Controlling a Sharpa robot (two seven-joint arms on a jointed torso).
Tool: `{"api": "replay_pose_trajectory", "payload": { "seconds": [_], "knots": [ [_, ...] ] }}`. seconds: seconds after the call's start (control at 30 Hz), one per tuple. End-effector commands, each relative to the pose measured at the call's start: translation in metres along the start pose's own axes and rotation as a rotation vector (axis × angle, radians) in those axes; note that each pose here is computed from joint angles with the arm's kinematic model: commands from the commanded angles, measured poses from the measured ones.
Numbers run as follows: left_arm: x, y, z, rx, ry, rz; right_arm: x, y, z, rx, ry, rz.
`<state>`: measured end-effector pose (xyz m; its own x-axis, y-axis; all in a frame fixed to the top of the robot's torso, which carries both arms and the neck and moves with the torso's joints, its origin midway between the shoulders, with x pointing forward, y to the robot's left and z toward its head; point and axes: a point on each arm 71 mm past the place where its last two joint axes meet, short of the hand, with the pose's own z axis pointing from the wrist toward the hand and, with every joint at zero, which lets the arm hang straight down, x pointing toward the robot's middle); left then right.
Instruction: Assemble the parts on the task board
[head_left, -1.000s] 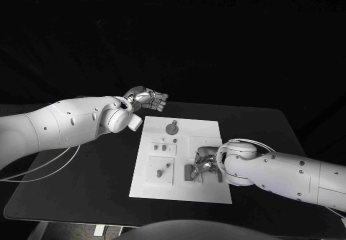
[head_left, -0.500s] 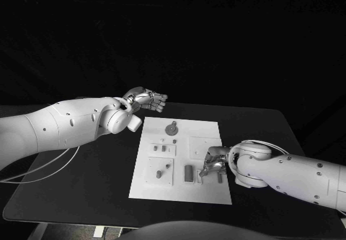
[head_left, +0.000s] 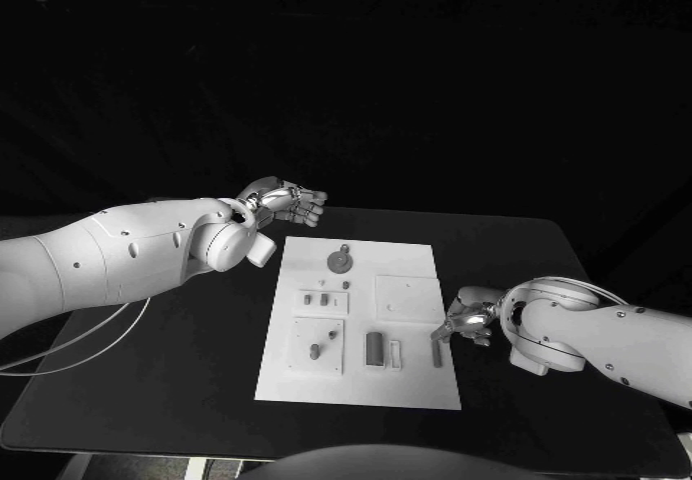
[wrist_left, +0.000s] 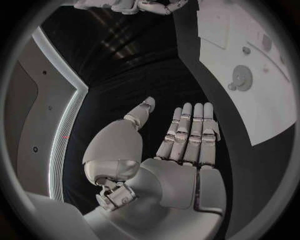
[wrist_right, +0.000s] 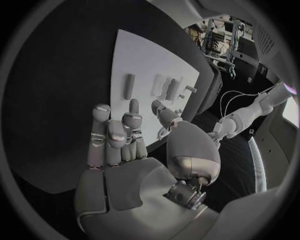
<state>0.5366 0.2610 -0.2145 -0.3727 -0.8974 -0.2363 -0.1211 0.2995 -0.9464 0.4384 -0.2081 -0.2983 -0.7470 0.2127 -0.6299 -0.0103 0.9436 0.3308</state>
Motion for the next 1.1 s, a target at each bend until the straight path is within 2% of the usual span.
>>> {"api": "replay_pose_trajectory", "payload": {
  "seconds": [0.03,0.47,0.63,0.83,1.1],
  "knots": [
    [0.0021,-0.0021,0.0003,0.013,0.010,0.001,0.002,-0.003,0.000,0.021,0.023,0.002],
    [0.0037,-0.0024,0.0010,0.013,0.016,0.001,0.006,-0.006,0.013,0.051,0.025,-0.015],
    [0.0047,-0.0028,0.0015,0.015,0.019,0.000,0.017,-0.006,0.027,0.075,0.062,-0.036],
    [0.0018,-0.0018,0.0006,0.012,0.011,0.001,0.019,-0.009,0.028,0.092,0.073,-0.054],
    [0.0029,-0.0022,0.0009,0.012,0.015,0.001,0.022,-0.005,0.029,0.090,0.093,-0.070]
  ]
}}
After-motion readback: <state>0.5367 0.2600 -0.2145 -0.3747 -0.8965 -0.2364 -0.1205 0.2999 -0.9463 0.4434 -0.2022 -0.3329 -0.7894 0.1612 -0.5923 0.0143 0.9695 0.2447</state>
